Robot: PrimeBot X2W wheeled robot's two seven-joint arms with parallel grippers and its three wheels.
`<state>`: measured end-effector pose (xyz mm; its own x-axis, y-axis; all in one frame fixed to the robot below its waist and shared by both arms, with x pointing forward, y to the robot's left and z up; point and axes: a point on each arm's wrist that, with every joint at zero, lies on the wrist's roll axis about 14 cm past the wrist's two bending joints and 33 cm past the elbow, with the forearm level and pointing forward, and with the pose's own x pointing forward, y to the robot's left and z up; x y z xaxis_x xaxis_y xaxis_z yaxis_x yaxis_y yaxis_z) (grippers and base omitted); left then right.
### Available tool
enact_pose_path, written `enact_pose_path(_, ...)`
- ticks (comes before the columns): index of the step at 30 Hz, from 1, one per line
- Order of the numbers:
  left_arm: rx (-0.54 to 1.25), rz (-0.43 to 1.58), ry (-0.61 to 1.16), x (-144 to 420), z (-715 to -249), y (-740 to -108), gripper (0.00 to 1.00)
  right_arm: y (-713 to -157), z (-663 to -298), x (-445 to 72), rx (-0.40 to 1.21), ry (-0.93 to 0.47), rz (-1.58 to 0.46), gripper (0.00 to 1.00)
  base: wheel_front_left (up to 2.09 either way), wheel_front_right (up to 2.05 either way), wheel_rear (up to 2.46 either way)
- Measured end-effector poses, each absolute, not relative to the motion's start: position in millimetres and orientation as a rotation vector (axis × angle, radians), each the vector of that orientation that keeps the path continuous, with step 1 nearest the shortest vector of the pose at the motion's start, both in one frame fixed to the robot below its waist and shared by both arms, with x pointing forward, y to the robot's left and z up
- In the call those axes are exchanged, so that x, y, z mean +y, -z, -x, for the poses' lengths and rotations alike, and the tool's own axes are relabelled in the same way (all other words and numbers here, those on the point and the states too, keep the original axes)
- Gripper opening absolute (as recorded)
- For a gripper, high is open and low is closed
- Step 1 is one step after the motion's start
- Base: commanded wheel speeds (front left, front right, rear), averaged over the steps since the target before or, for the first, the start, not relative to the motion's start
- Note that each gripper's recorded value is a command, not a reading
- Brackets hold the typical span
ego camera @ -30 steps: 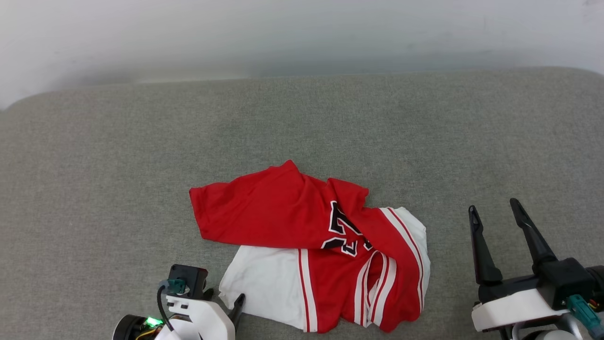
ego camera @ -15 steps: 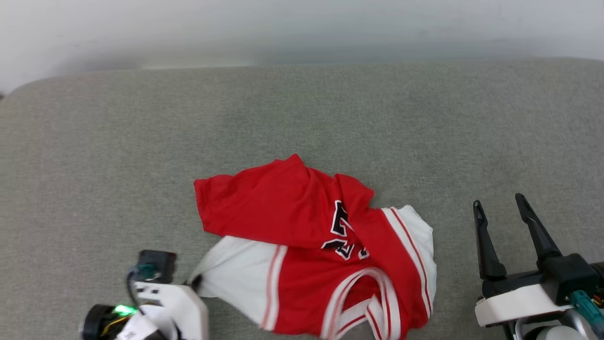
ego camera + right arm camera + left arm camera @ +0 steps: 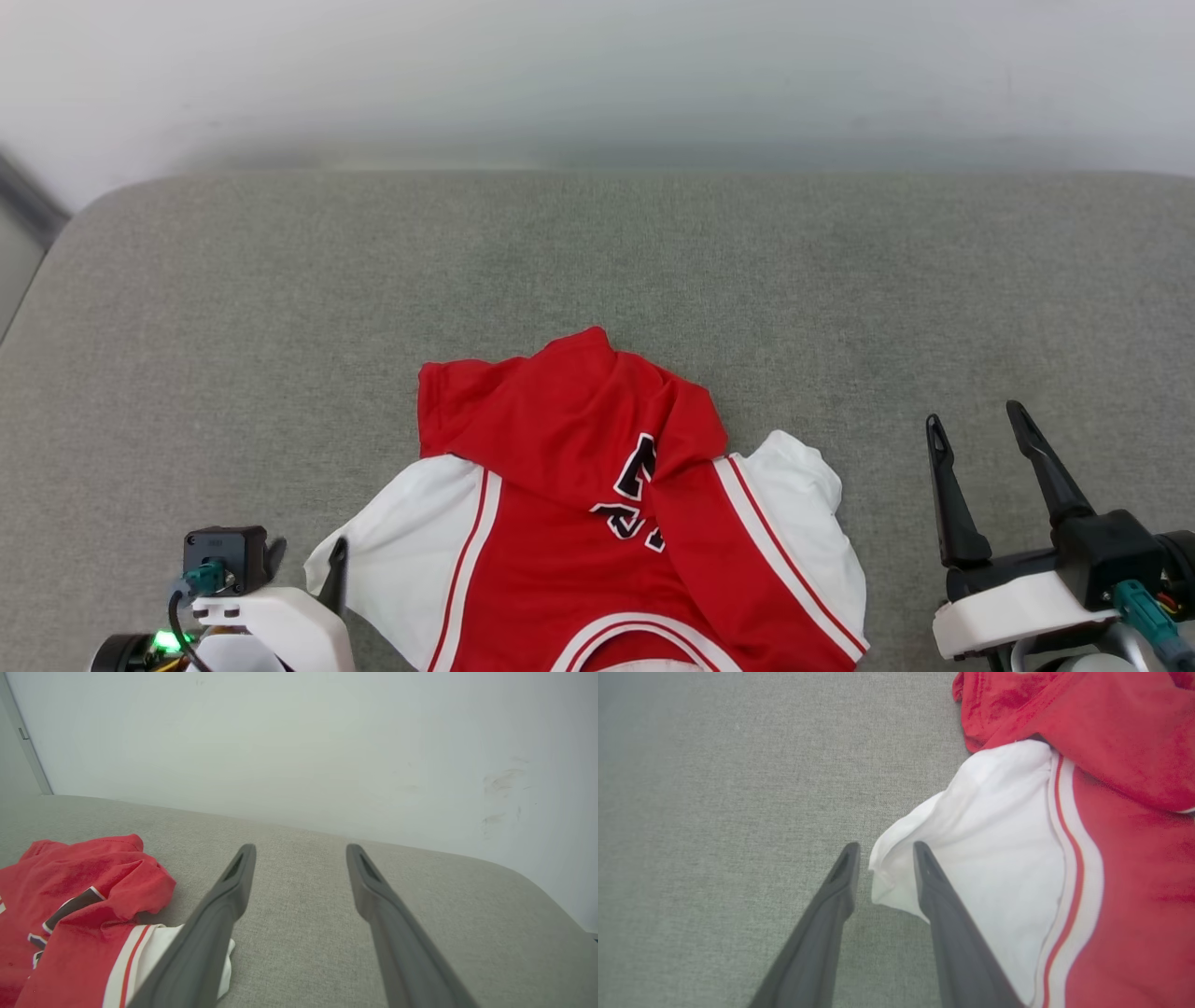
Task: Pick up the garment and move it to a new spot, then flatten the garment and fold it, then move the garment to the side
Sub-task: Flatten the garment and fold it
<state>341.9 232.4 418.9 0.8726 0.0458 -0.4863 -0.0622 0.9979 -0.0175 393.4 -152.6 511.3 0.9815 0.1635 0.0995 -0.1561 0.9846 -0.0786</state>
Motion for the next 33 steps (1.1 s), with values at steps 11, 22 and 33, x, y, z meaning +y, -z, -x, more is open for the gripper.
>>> enact_pose_path(11, -0.017, 0.030, 0.157, 175.1, -362.1, -522.9, 1.00, -531.0, -378.6, -161.5, -0.159, -0.134, 0.086, 1.00, 0.00, 0.00, 0.00)
enact_pose_path(22, 0.085, 0.039, 0.460, 97.7, -370.1, -525.8, 1.00, -528.7, -374.0, -180.8, -0.149, -0.077, 0.096, 1.00, 0.00, 0.00, 0.00)
enact_pose_path(33, 0.703, -0.188, 0.758, 56.8, -430.2, -451.3, 1.00, -510.7, -381.5, -219.5, -0.089, 0.039, 0.077, 1.00, 0.00, 0.00, 0.00)
